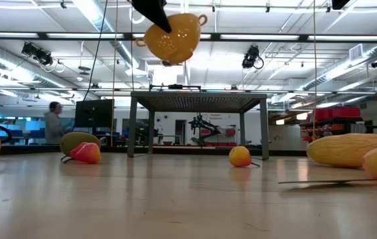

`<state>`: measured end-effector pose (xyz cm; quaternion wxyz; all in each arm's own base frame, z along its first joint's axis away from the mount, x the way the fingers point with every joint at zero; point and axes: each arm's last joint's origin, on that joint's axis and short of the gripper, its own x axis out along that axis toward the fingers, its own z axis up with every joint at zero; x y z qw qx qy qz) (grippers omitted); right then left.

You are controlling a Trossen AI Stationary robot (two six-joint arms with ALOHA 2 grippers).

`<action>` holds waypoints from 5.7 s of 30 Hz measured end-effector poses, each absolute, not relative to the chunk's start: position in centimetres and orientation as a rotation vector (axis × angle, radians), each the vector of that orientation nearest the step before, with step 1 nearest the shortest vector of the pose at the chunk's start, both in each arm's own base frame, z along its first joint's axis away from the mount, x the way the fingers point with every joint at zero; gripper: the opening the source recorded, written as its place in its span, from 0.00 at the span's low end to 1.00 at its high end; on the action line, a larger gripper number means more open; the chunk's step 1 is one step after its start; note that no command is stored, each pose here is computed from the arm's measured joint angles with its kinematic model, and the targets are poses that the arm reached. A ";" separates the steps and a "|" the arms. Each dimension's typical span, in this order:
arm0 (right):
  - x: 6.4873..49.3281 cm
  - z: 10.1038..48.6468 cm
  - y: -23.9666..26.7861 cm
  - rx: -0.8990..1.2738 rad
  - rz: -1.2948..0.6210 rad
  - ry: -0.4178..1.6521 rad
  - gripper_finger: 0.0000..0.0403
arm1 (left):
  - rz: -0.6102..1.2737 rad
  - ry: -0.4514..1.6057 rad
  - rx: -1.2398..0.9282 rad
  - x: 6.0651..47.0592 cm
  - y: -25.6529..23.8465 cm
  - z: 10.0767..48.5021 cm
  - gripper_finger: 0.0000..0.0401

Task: Pick & Place Fruit
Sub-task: Put the yellow strainer bowl on the shelf

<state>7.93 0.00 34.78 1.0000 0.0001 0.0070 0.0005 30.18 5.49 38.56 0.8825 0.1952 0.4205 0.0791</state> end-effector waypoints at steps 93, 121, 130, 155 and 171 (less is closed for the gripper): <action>7.9 34.8 0.0 0.000 0.001 0.014 0.02 | 0.232 0.835 0.410 34.1 11.5 38.5 0.03; 7.9 34.8 0.0 0.000 0.001 0.014 0.02 | 0.207 0.973 0.364 38.1 13.4 37.5 0.03; 7.9 34.8 0.0 0.000 0.001 0.014 0.02 | 0.240 1.052 0.301 37.4 14.5 36.6 0.03; 7.9 34.8 0.0 0.000 0.001 0.014 0.02 | 0.196 1.211 0.338 38.7 12.5 34.0 0.03; 7.9 34.8 0.0 0.000 0.001 0.014 0.02 | 0.164 1.158 0.338 39.2 12.3 34.1 0.03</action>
